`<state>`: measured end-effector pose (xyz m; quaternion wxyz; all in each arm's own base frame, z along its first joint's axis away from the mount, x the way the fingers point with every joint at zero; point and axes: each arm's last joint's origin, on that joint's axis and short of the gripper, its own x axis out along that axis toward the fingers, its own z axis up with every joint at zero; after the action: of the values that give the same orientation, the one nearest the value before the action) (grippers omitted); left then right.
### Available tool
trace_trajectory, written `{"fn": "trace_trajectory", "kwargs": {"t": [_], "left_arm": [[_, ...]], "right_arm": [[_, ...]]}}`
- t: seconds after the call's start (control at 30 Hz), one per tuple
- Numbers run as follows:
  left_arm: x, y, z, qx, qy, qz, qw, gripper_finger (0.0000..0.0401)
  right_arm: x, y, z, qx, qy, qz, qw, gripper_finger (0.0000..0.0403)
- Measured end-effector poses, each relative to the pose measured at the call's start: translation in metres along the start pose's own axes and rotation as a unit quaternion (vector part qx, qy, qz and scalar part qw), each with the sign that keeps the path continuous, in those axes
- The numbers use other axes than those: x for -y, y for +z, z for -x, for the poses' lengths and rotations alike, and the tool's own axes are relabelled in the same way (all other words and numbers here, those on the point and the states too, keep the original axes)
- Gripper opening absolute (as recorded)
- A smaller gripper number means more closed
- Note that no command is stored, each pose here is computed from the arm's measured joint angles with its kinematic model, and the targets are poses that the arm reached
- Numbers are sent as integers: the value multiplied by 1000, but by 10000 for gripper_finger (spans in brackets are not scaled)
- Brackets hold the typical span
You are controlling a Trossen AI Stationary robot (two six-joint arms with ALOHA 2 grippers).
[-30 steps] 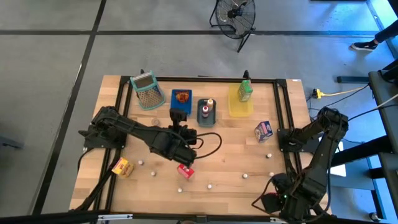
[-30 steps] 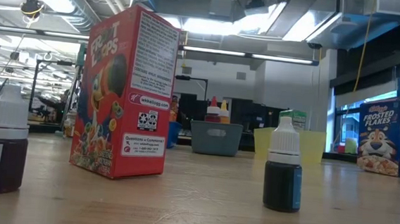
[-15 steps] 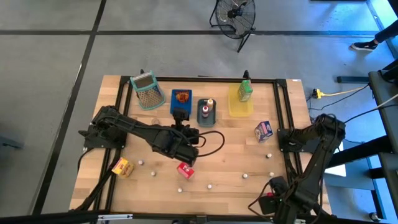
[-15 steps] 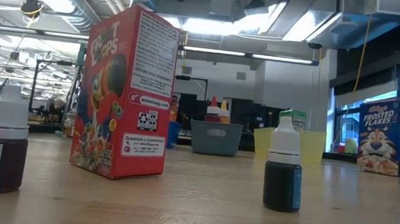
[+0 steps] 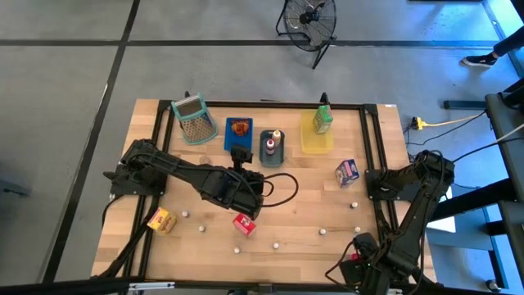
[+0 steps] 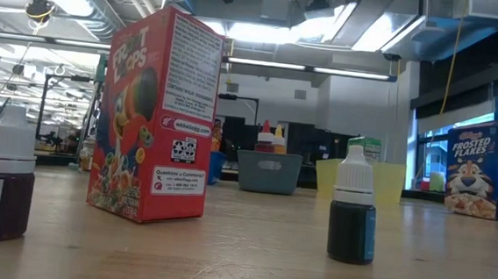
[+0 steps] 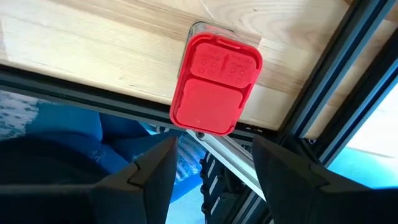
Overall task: Pick & Place Kitchen Items
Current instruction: Put the red seasoning can into the blue bin
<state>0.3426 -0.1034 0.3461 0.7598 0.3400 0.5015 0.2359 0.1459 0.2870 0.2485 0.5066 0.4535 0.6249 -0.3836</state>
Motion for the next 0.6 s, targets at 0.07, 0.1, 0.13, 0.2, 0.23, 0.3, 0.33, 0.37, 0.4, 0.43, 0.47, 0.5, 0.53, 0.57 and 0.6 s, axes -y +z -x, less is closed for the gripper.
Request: {"fn": "trace_trajectory", "kwargs": {"t": [0.07,0.1,0.13,0.2,0.23,0.3,0.33,0.37,0.4,0.43,0.47,0.5,0.53,0.57,0.6], "left_arm": [[0,0,0,0,0,0,1000,290],[0,0,0,0,0,0,1000,290],[0,0,0,0,0,0,1000,290],[0,0,0,0,0,0,1000,290],[0,0,0,0,0,0,1000,290],[0,0,0,0,0,0,1000,290],[0,0,0,0,0,0,1000,290],[0,0,0,0,0,0,1000,290],[0,0,0,0,0,0,1000,290],[0,0,0,0,0,0,1000,290],[0,0,0,0,0,0,1000,290],[0,0,0,0,0,0,1000,290],[0,0,0,0,0,0,1000,290],[0,0,0,0,0,1,1000,290],[0,0,0,0,0,1,1000,290]], "right_arm": [[0,0,0,-1,1,1,1000,211],[0,0,0,-2,2,2,1000,211],[-1,-1,0,-3,3,2,1000,211],[-1,-1,0,-3,3,2,1000,211],[-1,-1,0,-3,3,2,1000,211],[-1,-1,0,-3,3,1,1000,211],[-1,-1,0,-3,2,0,1000,211],[0,-1,0,-3,2,-1,1000,211],[0,0,0,-3,2,-2,1000,213],[0,0,0,-3,2,-2,1000,215],[0,0,0,-3,2,-2,1000,218],[0,0,0,-3,2,-2,1000,222],[0,0,0,-3,2,-2,1000,227],[0,0,0,-3,2,-2,1000,233],[0,0,0,-2,2,-2,1000,240]]}}
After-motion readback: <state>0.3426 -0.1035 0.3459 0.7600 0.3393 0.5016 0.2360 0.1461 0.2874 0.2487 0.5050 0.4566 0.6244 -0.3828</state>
